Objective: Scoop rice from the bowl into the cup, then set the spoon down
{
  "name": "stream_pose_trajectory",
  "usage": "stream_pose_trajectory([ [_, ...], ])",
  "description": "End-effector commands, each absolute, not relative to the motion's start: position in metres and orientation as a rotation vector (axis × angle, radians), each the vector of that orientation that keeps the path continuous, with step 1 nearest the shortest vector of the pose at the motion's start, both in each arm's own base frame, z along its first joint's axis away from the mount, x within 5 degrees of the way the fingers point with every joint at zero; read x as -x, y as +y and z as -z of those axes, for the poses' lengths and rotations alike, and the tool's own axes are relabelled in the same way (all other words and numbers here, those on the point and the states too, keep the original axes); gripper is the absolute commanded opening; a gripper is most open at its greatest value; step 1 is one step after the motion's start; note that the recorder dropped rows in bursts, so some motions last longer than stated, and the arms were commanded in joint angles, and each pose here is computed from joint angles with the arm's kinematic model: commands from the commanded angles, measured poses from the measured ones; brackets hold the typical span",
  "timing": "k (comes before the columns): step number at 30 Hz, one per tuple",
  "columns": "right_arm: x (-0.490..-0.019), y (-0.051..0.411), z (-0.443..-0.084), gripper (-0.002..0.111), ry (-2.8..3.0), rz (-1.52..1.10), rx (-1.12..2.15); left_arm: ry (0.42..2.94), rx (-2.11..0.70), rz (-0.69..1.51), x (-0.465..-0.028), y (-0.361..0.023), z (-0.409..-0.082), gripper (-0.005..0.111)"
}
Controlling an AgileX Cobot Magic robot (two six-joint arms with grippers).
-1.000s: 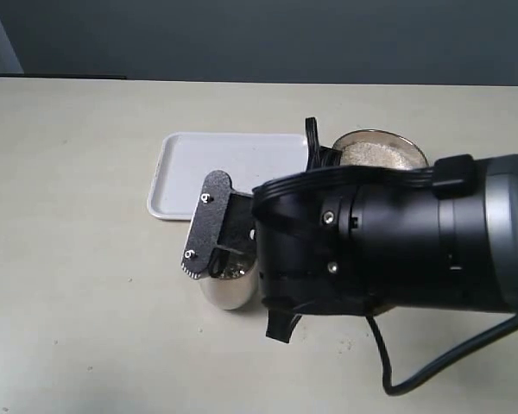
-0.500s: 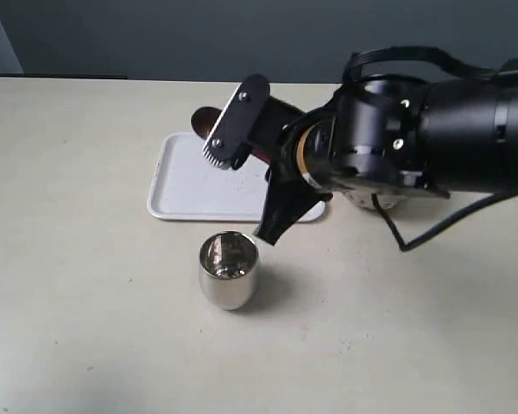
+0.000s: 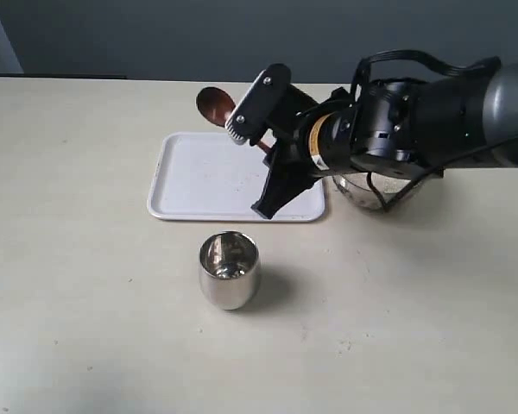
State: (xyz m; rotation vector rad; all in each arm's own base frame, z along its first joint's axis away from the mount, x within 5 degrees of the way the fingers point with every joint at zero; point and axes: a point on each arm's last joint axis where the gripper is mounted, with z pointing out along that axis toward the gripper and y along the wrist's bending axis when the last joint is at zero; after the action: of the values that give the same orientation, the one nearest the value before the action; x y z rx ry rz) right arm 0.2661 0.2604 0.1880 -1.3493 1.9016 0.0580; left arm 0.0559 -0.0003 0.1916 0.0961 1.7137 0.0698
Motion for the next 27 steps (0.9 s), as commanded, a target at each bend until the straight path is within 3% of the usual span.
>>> stream_pose_trajectory([
  [1,-0.269,0.268,-0.175,-0.001,1.877,-0.124,1.366,1.699,-0.097,-0.063,-0.056,-0.001,-0.193,0.0],
  [13,-0.271,0.259,-0.165,-0.001,1.967,0.001,1.394,1.699,-0.097,-0.063,-0.056,-0.001,-0.193,0.0],
  [17,-0.267,0.241,-0.181,-0.001,2.074,0.166,1.343,1.699,-0.097,-0.063,-0.056,-0.001,-0.193,0.0],
  [22,-0.225,0.242,-0.219,-0.001,2.056,0.31,1.43,1.699,-0.097,-0.063,-0.056,-0.001,-0.193,0.0],
  [27,-0.173,0.251,-0.221,-0.001,2.025,0.406,1.596,1.699,-0.097,-0.063,-0.056,-0.001,-0.193,0.0],
])
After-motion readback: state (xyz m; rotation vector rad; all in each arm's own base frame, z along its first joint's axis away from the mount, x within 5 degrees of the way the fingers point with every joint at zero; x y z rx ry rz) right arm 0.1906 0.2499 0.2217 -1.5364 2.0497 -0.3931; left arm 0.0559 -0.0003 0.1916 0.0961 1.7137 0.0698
